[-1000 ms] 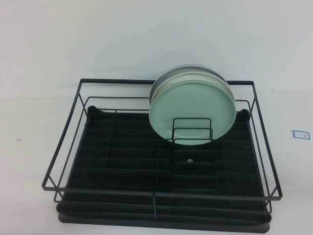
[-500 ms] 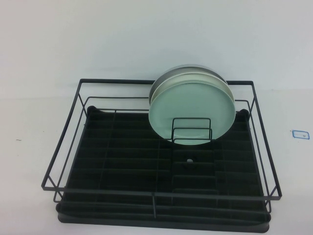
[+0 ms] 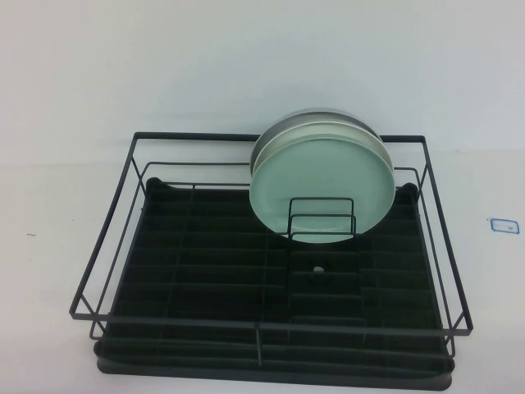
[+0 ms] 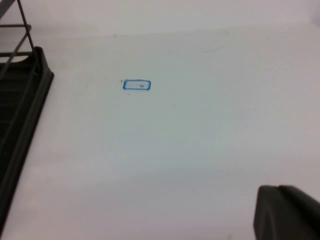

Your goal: Place plate on rack

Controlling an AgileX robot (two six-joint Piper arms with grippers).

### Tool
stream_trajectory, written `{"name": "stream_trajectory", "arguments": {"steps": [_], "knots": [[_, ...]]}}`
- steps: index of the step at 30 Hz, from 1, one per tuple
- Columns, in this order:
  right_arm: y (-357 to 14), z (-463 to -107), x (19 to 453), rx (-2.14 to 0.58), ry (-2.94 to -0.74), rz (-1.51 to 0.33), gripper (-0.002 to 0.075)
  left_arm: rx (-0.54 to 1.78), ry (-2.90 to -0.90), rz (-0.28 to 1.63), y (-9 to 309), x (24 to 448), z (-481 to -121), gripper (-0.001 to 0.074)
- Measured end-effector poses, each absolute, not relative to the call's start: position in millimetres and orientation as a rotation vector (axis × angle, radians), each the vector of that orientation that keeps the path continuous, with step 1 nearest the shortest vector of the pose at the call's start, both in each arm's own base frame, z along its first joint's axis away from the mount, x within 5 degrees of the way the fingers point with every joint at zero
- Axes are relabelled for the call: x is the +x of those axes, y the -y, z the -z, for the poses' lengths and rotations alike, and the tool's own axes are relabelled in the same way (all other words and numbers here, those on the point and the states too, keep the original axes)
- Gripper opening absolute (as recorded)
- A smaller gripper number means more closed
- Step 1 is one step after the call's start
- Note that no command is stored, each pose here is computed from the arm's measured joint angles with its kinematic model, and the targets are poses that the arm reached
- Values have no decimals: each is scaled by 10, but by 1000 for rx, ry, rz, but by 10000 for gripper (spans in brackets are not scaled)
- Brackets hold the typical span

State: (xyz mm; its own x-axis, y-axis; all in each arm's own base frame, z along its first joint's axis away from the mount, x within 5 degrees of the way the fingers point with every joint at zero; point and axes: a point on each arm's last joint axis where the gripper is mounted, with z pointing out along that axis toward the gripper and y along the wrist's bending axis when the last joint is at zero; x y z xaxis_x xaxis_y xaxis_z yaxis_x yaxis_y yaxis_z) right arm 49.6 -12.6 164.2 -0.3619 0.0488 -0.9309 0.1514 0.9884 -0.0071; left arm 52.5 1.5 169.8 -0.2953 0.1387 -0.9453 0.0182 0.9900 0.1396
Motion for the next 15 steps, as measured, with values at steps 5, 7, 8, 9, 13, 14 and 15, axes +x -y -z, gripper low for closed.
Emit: {"name": "stream_trajectory", "arguments": {"steps": [5,7,8,9,13,14,15], "knots": [[127,-1642,496,143,-1941,110,19,114,-1868,-119,-15,525,-1698,1],[129,-1642,495,148,-1941,113,18,114,-1868,-119,-15,525,-1698,1],[132,-1642,494,154,-1940,118,18,114,-1868,-119,-15,525,-1698,1],[134,-1641,494,156,-1941,119,18,114,-1868,-119,-15,525,-1698,1],[136,-1641,493,164,-1941,121,18,114,-1868,-119,-15,525,-1698,1],[136,-1641,493,164,-1941,121,18,114,-1868,-119,-15,525,-1698,1],[136,-1641,493,164,-1941,121,19,114,-1868,-119,-15,525,-1698,1]]}}
